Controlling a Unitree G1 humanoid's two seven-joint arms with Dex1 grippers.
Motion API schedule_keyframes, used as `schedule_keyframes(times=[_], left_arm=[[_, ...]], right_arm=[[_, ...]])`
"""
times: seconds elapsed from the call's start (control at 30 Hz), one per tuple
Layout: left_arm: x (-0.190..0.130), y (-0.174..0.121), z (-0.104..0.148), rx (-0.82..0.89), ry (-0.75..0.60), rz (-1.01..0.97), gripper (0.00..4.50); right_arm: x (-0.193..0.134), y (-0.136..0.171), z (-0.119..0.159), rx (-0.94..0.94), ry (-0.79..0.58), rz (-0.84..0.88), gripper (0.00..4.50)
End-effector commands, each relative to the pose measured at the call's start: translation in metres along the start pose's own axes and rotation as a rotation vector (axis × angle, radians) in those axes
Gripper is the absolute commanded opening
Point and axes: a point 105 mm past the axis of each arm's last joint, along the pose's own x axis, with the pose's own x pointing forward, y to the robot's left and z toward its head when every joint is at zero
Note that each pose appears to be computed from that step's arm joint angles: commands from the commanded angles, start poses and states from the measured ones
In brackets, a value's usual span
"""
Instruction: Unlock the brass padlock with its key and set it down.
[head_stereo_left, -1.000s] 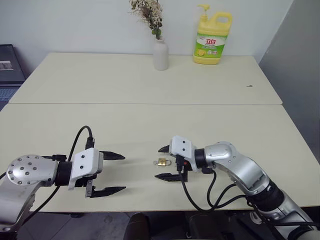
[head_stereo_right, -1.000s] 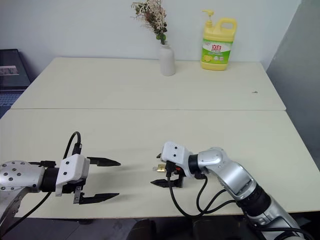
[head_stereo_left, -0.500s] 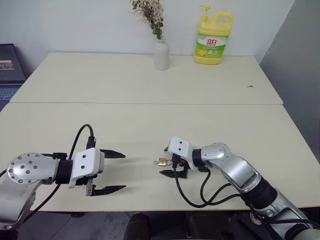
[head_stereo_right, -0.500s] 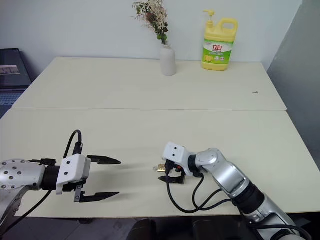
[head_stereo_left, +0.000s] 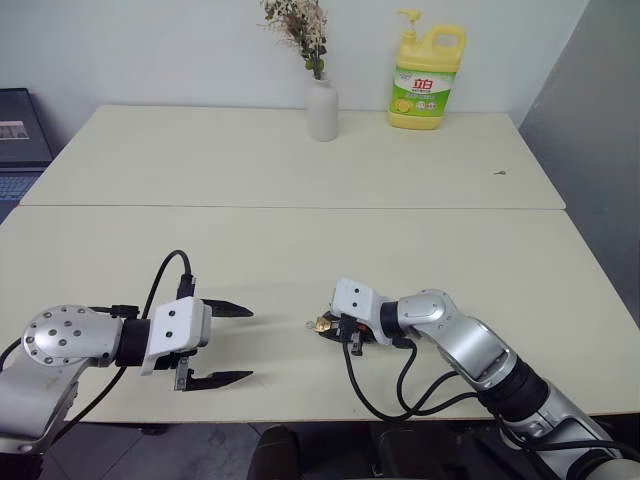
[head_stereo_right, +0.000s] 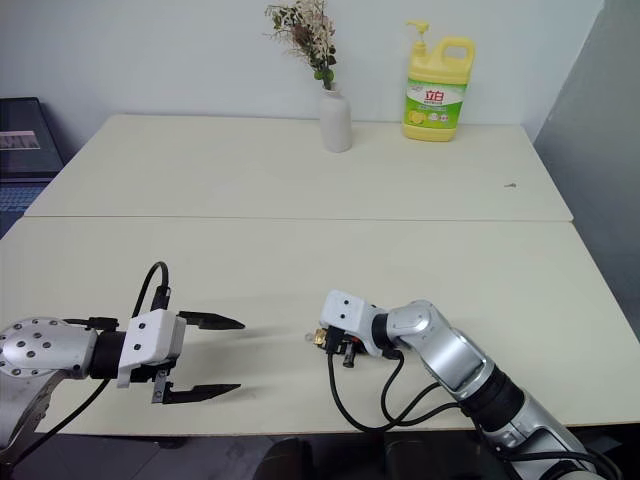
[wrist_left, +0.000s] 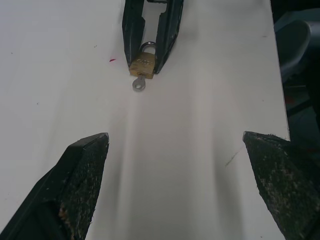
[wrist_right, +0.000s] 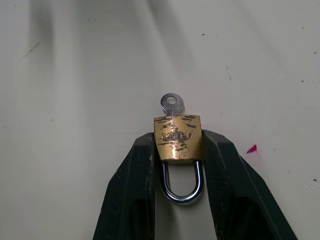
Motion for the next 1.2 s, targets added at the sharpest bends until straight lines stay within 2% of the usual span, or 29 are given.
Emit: schedule_keyframes(times=[0.03, 0.17, 0.47, 0.7, 0.97, 1.07, 1.2], left_arm=[[0.002, 0.007, 0.003, -0.032, -0.042, 0.039, 4.5], [0.011, 0.018, 0.0, -0.113, -0.048, 0.099, 4.5], [0.033, 0.046, 0.032, -0.168, -0.179, 0.136, 4.5], [0.048, 0.064, 0.056, -0.17, -0.255, 0.105, 4.5], [0.062, 0.081, 0.087, -0.173, -0.364, 0.063, 4.5], [0.066, 0.087, 0.098, -0.162, -0.393, 0.049, 4.5], [0.075, 0.091, 0.115, -0.106, -0.406, 0.001, 4.5]], right_arm=[[-0.007, -0.01, -0.001, -0.047, 0.009, -0.051, 0.94], [-0.033, -0.025, 0.002, -0.158, 0.014, -0.134, 0.94], [-0.088, -0.045, -0.001, -0.39, 0.072, -0.316, 0.94], [-0.127, -0.069, -0.003, -0.562, 0.079, -0.605, 0.94], [-0.149, -0.076, 0.014, -1.047, 0.094, -0.767, 0.94], [-0.149, -0.072, 0.021, -1.14, 0.044, -0.774, 0.94], [-0.143, -0.059, 0.033, -1.174, -0.075, -0.727, 0.94]])
